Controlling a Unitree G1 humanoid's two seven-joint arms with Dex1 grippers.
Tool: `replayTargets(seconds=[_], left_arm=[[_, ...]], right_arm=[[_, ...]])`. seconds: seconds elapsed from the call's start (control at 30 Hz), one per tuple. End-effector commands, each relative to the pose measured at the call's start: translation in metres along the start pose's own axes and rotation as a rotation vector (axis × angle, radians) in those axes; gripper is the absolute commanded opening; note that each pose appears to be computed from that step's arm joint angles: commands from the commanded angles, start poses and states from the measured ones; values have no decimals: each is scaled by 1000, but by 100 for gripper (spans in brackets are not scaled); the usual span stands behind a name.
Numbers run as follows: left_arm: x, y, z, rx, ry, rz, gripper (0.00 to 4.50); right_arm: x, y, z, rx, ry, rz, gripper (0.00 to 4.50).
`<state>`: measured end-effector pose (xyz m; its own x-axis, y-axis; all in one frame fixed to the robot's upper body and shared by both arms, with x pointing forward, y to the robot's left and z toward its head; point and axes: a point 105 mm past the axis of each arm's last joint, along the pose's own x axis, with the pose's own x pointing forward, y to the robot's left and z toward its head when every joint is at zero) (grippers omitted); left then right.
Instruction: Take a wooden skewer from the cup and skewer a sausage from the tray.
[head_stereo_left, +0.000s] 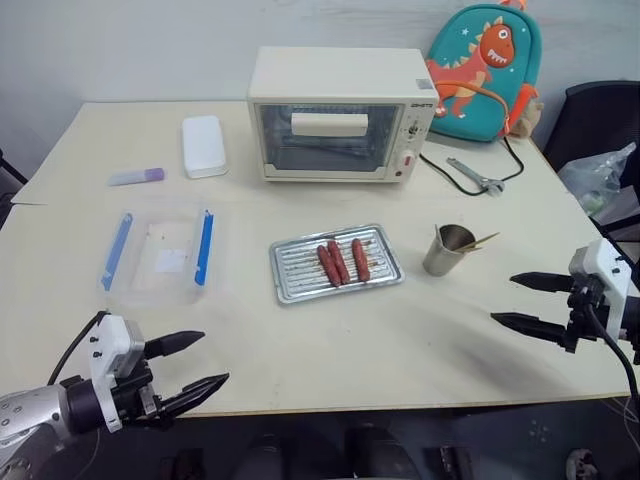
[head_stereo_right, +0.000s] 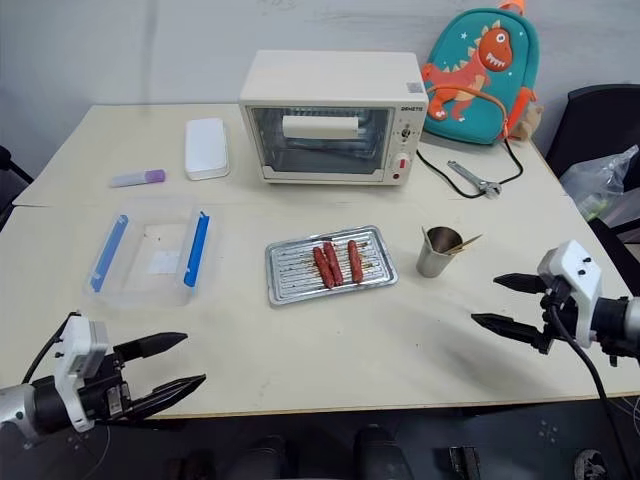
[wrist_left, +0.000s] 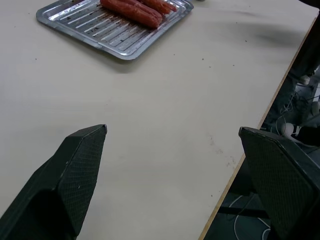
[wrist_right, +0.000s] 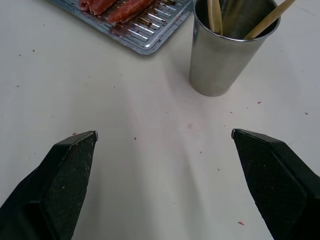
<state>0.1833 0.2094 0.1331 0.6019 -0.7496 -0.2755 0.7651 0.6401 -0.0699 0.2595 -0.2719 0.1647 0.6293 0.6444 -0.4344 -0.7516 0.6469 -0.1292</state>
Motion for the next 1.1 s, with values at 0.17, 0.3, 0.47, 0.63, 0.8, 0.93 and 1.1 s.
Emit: replayTargets(seconds=[0.17, 0.3, 0.47, 0.63, 0.8, 0.93, 1.1], left_arm=[[10, -7, 1, 8, -23, 16, 447], [13, -5, 2, 8, -29, 21, 447], [20, 7, 16, -42, -152, 89, 447], [33, 3, 31, 19, -177, 71, 447], [47, -5, 53, 53, -238, 4, 447], [60, -11, 67, 88, -252, -90, 447], [83, -14, 81, 182, -232, -259, 447]], right_arm=[[-1, -2, 5, -11, -37, -38, 450], [1, -5, 3, -1, -38, -74, 450], [7, -1, -9, 49, -33, -137, 450], [7, 1, 0, 47, -138, -284, 450], [4, 6, 23, 123, -300, -382, 450], [10, 6, 29, 155, -356, -458, 450], [28, 2, 44, 203, -451, -504, 450]])
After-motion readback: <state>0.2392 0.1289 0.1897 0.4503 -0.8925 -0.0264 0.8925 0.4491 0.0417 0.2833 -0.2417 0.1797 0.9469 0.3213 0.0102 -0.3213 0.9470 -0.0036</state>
